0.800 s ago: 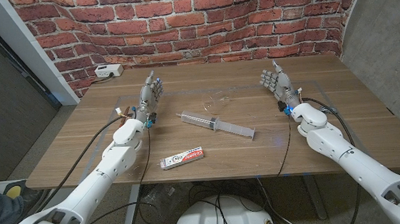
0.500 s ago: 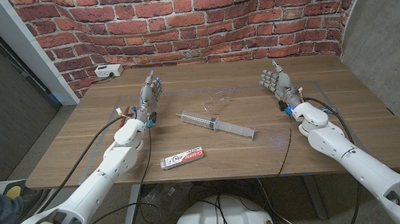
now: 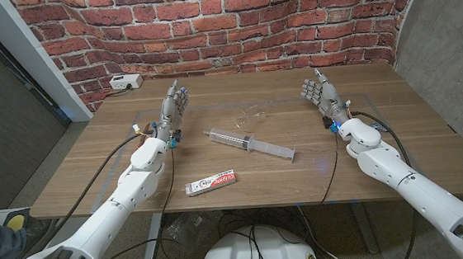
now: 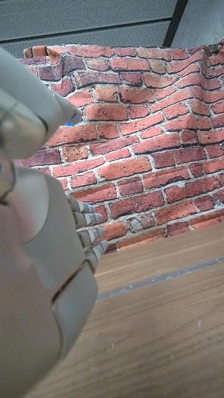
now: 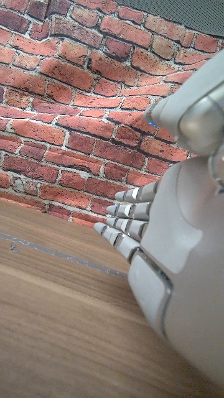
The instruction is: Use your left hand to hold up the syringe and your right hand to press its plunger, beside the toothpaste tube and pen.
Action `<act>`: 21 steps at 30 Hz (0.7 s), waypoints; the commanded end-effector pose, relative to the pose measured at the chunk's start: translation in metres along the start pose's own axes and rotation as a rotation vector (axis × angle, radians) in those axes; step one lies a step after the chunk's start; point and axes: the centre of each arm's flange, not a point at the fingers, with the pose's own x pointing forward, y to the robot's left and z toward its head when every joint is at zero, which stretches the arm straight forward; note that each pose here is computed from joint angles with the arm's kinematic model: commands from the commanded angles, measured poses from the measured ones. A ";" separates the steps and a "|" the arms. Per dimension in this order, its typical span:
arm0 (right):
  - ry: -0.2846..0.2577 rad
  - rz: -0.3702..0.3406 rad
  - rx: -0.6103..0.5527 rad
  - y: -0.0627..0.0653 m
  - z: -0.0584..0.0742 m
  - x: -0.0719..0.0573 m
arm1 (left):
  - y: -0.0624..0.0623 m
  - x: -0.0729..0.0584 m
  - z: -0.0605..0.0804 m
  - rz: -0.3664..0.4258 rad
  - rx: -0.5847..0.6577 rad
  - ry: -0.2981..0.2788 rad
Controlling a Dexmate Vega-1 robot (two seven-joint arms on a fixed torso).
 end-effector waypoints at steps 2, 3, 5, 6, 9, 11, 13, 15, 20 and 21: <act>-0.057 0.000 -0.025 0.011 0.014 -0.011 | -0.011 -0.007 0.010 -0.063 0.079 -0.068; -0.068 0.005 -0.030 0.012 0.015 -0.012 | -0.013 -0.009 0.011 -0.065 0.088 -0.075; -0.078 0.003 -0.030 0.012 0.018 -0.013 | -0.015 -0.013 0.012 -0.064 0.108 -0.088; -0.082 0.006 -0.040 0.012 0.019 -0.014 | -0.016 -0.016 0.013 -0.060 0.116 -0.093; -0.081 -0.002 -0.043 0.007 0.021 -0.014 | -0.022 -0.026 0.015 -0.043 0.105 -0.132; -0.073 -0.008 -0.039 0.006 0.021 -0.015 | -0.024 -0.028 0.015 -0.050 0.090 -0.143; -0.072 -0.014 -0.050 0.005 0.022 -0.017 | -0.027 -0.030 0.016 -0.080 0.083 -0.163; -0.076 -0.023 -0.054 0.004 0.022 -0.020 | -0.031 -0.036 0.016 -0.095 0.097 -0.179; -0.064 -0.021 -0.062 0.003 0.024 -0.025 | -0.030 -0.049 0.017 -0.085 0.117 -0.182; -0.065 -0.024 -0.061 0.003 0.025 -0.026 | -0.029 -0.052 0.017 -0.080 0.124 -0.185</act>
